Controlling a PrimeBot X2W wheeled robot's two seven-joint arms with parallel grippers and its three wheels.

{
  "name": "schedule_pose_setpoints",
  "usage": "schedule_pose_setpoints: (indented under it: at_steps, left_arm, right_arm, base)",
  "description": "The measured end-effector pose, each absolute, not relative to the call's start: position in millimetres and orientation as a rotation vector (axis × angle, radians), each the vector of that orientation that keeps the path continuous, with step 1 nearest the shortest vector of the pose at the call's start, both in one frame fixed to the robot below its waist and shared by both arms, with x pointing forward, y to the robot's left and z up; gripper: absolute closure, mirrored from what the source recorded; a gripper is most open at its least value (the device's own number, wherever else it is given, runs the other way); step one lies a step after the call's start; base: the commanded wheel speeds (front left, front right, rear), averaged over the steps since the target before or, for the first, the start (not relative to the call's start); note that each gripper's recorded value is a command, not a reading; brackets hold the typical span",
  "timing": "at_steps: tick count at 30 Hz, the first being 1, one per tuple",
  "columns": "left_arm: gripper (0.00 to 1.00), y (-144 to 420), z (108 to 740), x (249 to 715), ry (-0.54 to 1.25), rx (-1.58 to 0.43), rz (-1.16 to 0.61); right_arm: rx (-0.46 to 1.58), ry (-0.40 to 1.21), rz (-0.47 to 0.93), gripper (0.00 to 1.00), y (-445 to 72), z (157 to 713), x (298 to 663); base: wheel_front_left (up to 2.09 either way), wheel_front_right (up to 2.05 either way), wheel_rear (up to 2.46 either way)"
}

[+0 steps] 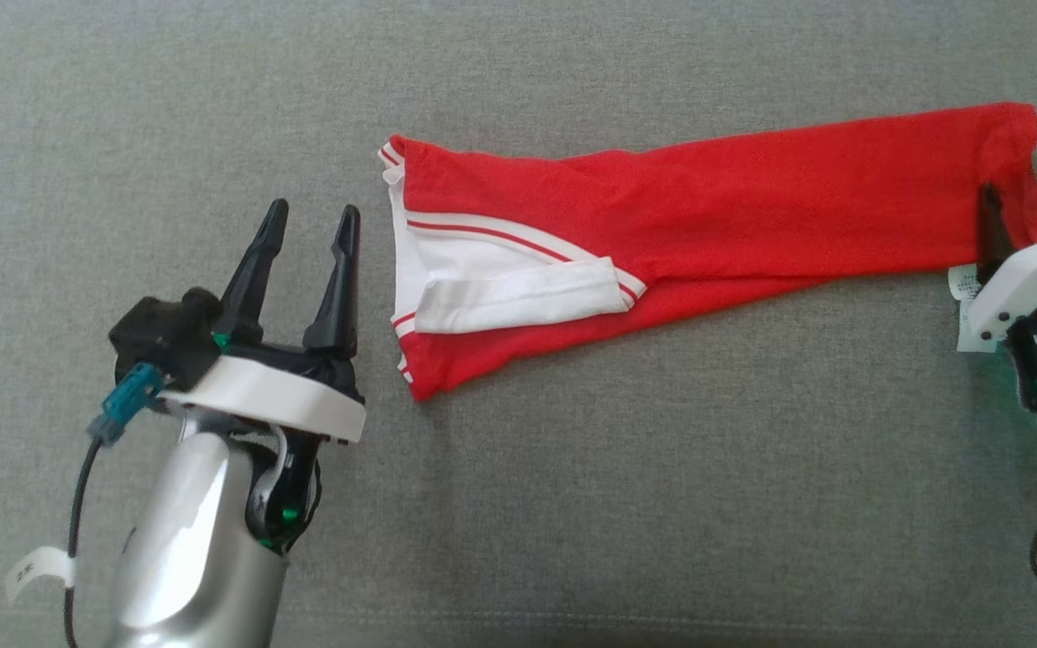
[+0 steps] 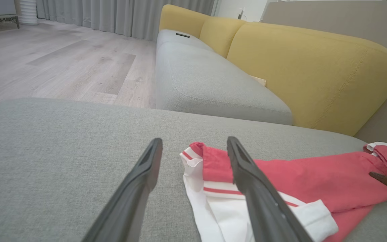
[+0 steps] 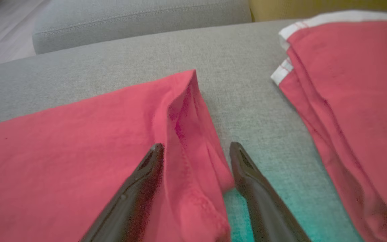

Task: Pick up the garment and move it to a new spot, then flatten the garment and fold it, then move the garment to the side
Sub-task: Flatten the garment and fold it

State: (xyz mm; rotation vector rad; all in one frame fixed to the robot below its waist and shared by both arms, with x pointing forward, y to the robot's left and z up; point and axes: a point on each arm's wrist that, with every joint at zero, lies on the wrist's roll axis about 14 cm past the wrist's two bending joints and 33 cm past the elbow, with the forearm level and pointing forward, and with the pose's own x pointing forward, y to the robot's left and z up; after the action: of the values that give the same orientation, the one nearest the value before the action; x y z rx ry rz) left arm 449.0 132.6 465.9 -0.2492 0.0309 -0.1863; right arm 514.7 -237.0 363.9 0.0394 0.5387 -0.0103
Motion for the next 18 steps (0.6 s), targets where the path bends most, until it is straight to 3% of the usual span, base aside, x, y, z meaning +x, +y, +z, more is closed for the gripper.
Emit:
schedule_pose_setpoints:
  at_steps: [5, 6, 7, 18]
  left_arm:
    - [0.00, 130.4, 466.2, 452.2, 0.029, -0.249, -0.193]
    - [0.00, 129.6, 465.6, 452.2, 0.031, -0.250, -0.195]
    - [0.00, 128.9, 465.1, 452.3, 0.032, -0.250, -0.197]
    - [0.00, 112.5, 476.0, 453.2, 0.011, -0.267, -0.241]
  right_arm:
    - [0.074, 0.573, -0.034, 0.00, -236.2, 361.0, 517.7]
    - [0.082, 0.573, -0.034, 0.40, -234.1, 361.2, 518.1]
    - [0.093, 0.578, -0.033, 1.00, -231.5, 360.9, 517.6]
    - [0.162, 0.508, -0.105, 1.00, -252.5, 379.3, 501.0]
  base:
    - [0.00, 0.00, 0.00]
    - [0.00, 0.00, 0.00]
    - [0.00, 0.00, 0.00]
    - [0.00, 0.00, 0.00]
